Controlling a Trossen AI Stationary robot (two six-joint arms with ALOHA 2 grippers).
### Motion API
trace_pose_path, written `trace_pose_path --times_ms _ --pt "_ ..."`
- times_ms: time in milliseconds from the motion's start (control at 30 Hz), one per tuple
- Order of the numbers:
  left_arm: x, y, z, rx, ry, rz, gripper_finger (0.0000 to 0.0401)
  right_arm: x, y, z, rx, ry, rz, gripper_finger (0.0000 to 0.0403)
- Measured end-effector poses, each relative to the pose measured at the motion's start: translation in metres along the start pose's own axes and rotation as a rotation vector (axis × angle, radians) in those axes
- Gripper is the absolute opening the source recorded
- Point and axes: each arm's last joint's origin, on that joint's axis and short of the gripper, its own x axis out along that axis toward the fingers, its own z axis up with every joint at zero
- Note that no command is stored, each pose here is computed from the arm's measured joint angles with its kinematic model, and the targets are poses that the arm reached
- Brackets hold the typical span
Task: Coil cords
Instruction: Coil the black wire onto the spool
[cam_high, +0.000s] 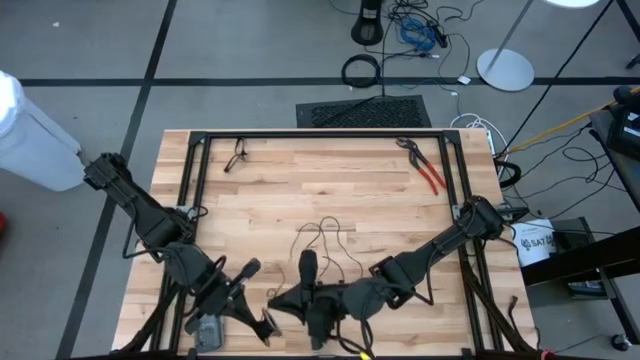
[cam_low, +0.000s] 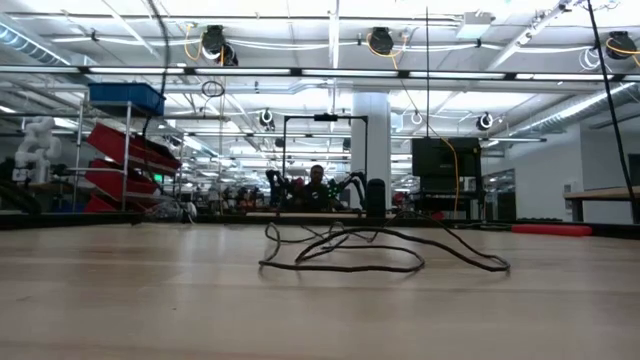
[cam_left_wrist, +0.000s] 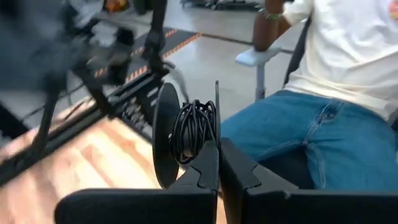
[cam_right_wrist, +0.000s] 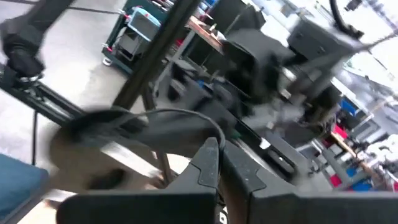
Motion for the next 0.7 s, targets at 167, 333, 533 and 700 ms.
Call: trace_pose_path --times_ms 167,333,533,700 --pt "0.009 0.001 0.005 0.107 -0.074 -0.019 0.0002 0.012 0.001 -0.012 0.009 0.016 0.016 0.0" --pt "0.012 0.001 0.008 0.185 -0.114 -0.005 0.0002 0.019 0.001 -0.019 0.04 -0.004 0.078 0.0" --pt "0.011 0.001 0.012 0.224 -0.154 0.006 0.0002 0.021 0.001 -0.024 0.095 -0.001 0.147 0.0" --pt "0.01 0.002 0.014 0.25 -0.174 0.021 0.0002 0.021 0.003 -0.03 0.129 0.031 0.225 0.0"
